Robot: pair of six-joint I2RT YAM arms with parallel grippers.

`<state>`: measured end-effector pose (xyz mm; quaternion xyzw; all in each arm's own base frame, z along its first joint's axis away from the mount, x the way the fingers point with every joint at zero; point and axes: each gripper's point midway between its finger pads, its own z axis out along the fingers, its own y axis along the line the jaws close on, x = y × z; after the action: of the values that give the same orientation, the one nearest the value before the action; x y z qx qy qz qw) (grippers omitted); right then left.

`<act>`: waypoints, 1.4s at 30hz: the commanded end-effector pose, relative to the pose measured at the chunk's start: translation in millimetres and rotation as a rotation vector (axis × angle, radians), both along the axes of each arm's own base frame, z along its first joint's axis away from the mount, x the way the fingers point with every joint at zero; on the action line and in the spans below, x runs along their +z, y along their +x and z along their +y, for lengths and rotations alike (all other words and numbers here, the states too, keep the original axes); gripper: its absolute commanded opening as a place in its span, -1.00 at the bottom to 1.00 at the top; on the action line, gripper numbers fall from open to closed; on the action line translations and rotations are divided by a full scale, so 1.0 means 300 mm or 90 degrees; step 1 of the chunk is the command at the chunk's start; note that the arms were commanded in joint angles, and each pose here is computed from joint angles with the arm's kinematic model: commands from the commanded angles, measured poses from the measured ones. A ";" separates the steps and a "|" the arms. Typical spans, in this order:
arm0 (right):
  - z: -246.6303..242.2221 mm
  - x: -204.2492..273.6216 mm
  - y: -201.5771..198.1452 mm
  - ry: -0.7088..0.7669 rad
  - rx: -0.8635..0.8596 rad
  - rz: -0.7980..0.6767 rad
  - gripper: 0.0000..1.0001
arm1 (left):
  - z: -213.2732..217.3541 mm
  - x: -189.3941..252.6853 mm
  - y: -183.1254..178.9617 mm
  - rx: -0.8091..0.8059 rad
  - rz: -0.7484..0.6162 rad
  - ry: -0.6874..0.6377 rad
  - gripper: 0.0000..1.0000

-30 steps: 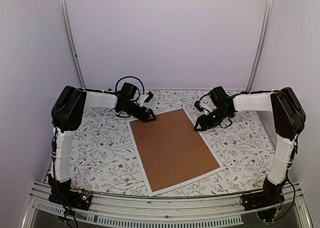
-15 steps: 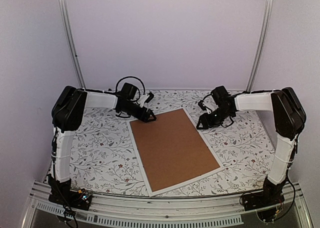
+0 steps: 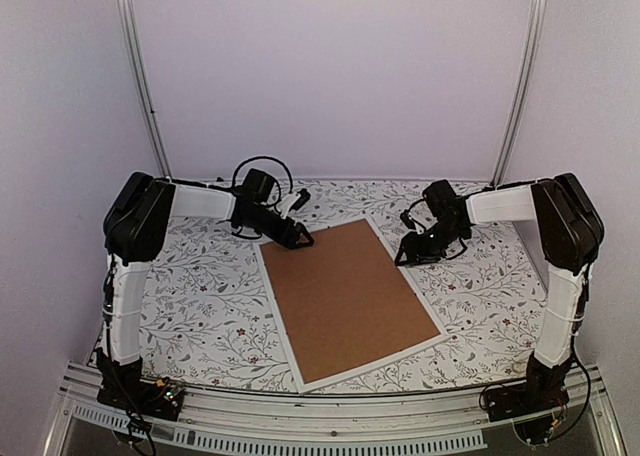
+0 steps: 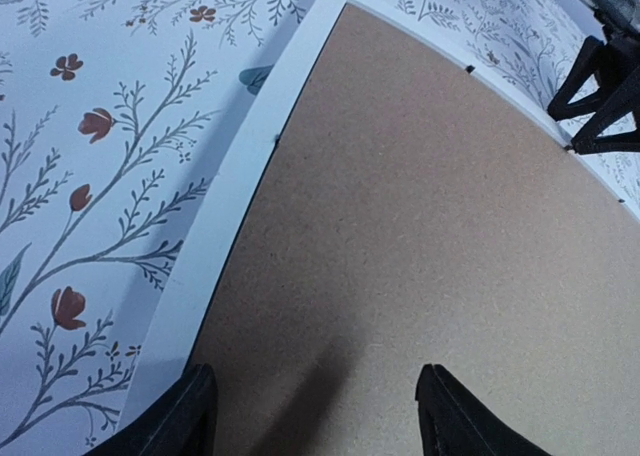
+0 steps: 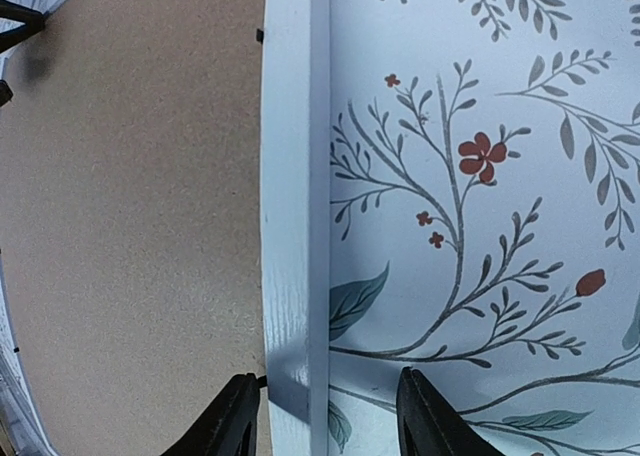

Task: Put the photo into the frame
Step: Press the fastener onto the backboard.

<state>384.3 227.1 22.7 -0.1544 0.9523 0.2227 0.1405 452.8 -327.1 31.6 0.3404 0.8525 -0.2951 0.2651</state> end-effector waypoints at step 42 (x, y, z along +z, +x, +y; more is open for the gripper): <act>-0.020 0.022 -0.192 0.082 -0.033 0.034 0.04 | 0.275 0.032 -0.384 0.350 0.149 0.057 0.55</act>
<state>332.4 219.5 25.1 -0.1277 0.9469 0.2666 0.1264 343.9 -236.4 44.2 0.0805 0.9487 -0.2005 0.2308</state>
